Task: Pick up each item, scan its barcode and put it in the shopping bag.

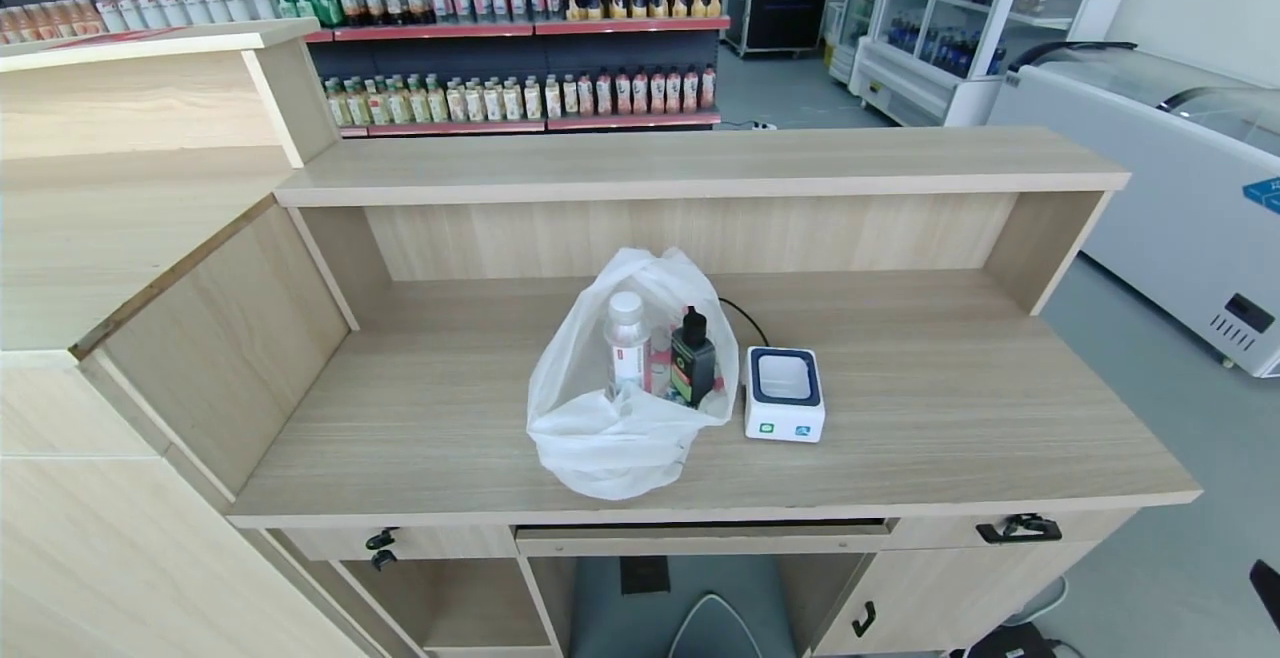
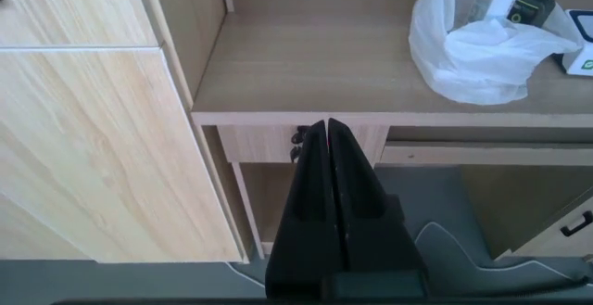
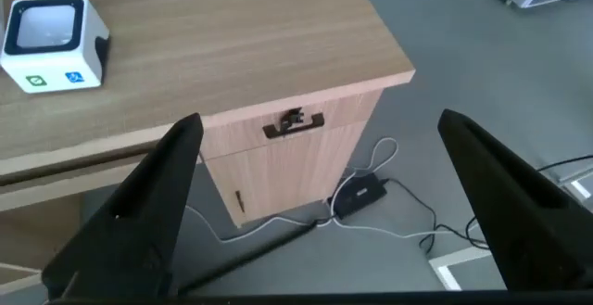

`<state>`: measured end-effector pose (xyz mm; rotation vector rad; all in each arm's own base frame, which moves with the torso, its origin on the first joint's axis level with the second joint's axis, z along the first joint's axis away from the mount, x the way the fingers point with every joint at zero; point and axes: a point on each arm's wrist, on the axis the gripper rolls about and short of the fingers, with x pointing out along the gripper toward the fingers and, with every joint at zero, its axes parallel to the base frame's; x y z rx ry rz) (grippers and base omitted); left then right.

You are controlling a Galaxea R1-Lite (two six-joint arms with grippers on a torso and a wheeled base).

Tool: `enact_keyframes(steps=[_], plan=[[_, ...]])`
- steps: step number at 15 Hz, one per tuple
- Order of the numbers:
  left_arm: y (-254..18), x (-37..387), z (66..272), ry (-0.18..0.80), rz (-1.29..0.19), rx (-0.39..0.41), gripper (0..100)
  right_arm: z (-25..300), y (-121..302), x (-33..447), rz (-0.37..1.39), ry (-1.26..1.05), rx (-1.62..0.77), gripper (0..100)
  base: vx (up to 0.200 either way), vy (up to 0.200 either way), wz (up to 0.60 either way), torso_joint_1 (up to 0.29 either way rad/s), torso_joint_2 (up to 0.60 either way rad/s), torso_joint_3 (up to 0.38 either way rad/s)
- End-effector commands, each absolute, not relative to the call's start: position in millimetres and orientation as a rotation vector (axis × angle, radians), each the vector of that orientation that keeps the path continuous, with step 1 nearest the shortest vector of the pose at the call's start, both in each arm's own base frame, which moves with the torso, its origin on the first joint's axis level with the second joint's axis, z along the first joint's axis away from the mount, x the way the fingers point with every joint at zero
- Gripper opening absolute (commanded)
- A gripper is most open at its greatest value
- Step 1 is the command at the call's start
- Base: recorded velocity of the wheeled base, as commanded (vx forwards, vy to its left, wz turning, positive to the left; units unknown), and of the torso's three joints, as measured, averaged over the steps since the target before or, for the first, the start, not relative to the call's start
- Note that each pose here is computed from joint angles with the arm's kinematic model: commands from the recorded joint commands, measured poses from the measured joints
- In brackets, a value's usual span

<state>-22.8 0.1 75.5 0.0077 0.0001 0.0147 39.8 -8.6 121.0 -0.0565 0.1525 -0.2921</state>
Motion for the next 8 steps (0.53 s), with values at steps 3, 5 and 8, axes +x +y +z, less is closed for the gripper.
enact_keyframes(steps=[3, 5, 8], plan=[[0, -23, 75, 0.000, 0.015, 0.008, 0, 94, -3, -4, -0.224, 0.068, -0.011, 100, 0.000, 0.000, 0.00, 0.000, 0.00, 0.000], [0, -23, 75, 0.000, 0.015, 0.008, 0, 88, -2, -12, -0.161, 0.032, -0.002, 100, 0.000, 0.000, 0.00, 0.000, 0.00, 0.000], [0, -23, 75, 0.000, 0.015, 0.008, 0, 87, -1, -18, -0.110, -0.034, -0.001, 100, 0.000, 0.000, 0.00, 0.000, 0.00, 0.000]])
